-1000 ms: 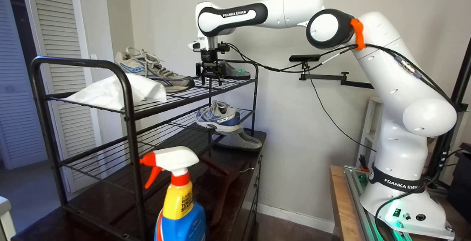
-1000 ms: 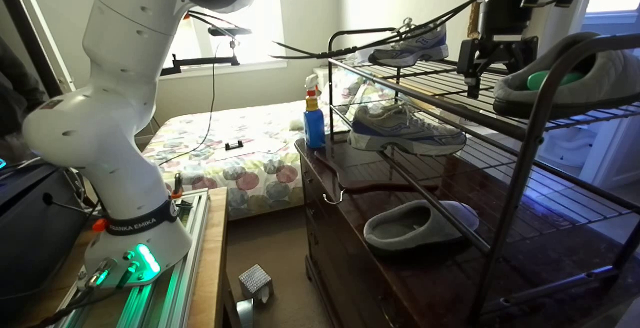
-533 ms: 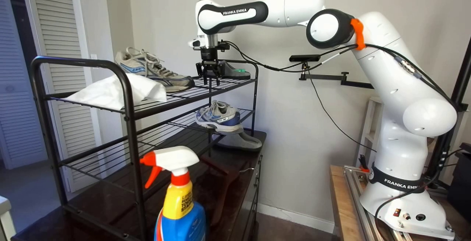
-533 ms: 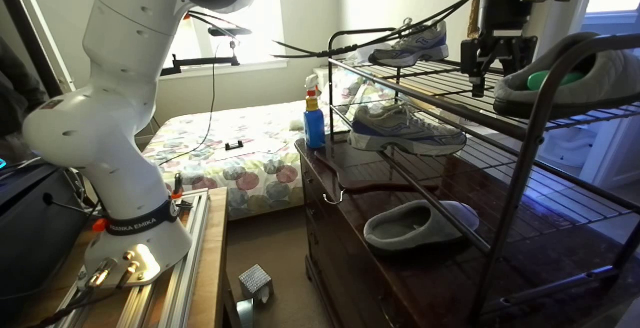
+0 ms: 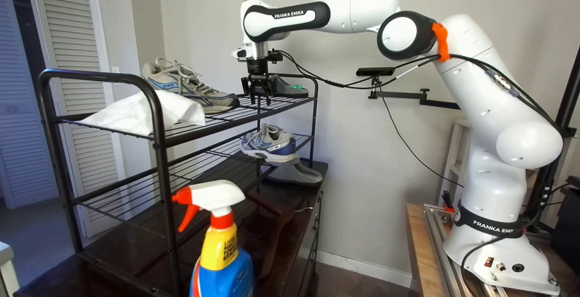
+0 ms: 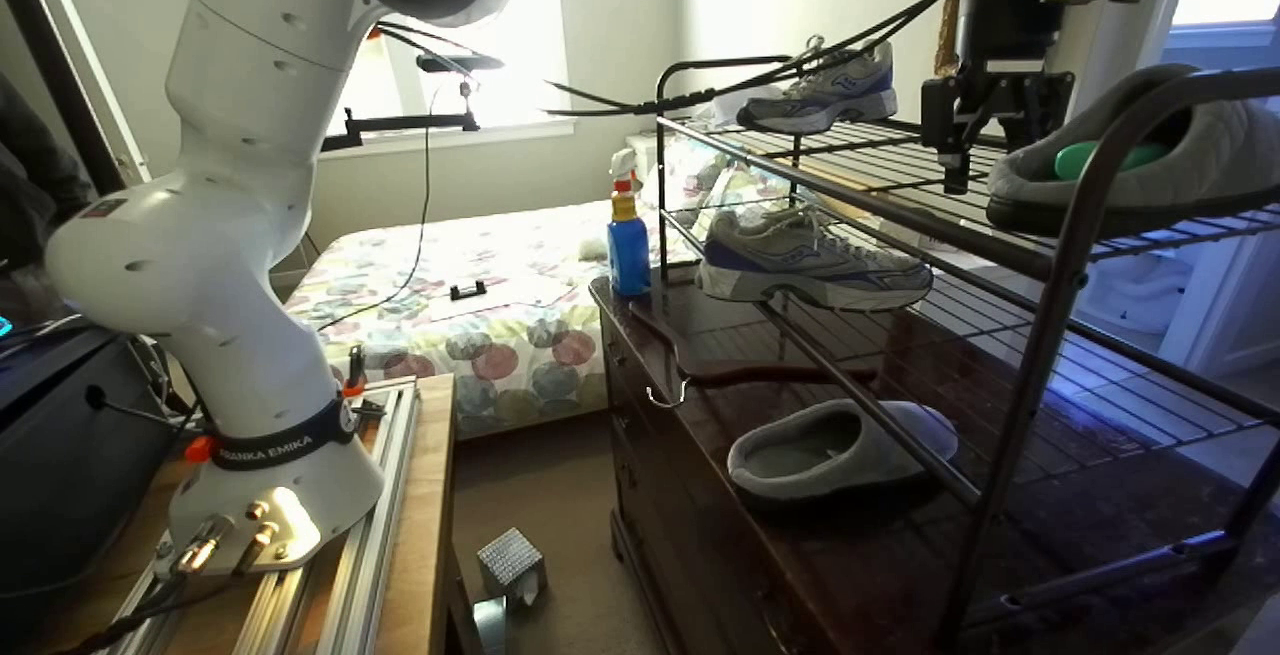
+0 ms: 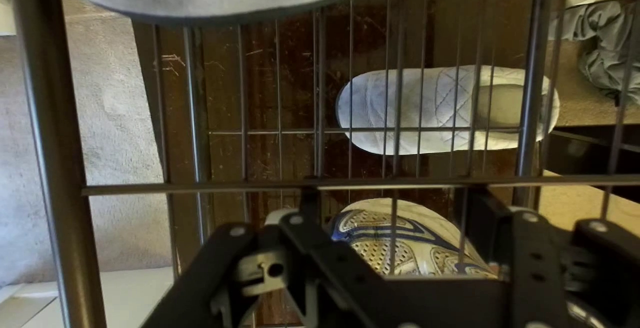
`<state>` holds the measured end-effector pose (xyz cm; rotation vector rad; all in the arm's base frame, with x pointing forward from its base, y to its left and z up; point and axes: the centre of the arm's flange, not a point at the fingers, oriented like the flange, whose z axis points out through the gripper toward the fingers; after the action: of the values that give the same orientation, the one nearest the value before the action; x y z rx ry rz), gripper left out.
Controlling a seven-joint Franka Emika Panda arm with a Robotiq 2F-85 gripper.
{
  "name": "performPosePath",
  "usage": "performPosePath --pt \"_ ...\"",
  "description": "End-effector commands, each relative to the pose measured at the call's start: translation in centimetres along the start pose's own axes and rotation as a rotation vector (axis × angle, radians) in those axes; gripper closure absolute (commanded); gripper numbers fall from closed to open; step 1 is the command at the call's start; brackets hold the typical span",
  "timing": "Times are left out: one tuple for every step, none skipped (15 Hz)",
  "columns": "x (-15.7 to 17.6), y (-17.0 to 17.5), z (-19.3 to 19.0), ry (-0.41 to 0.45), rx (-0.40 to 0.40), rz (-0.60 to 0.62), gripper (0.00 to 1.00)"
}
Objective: Move the shoe rack backwards.
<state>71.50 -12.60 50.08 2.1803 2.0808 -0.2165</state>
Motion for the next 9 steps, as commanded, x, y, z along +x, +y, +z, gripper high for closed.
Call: performPosePath --pt "0.1 2.2 -1.2 -0.032 -0.015 -0.025 0.57" --pt "0.2 2.6 -1.4 -0.035 -0.016 -0.032 0.57" --pt "0.3 2.8 -1.6 -0.039 -0.017 -0.030 0.57" --pt "0.5 3.0 -1.8 -0.044 -0.019 -0.034 0.57" --pt "0.7 3.2 -2.0 -0.049 -0.019 -0.032 0.57" --pt "0.8 3.4 -2.1 -0.051 -0.021 -0.036 0.57" --pt "1.0 3.7 -2.2 -0.054 -0.019 -0.038 0.57" --pt "1.2 3.9 -2.3 -0.055 -0.018 -0.039 0.57" --pt "1.5 4.1 -2.3 -0.056 -0.018 -0.044 0.57"
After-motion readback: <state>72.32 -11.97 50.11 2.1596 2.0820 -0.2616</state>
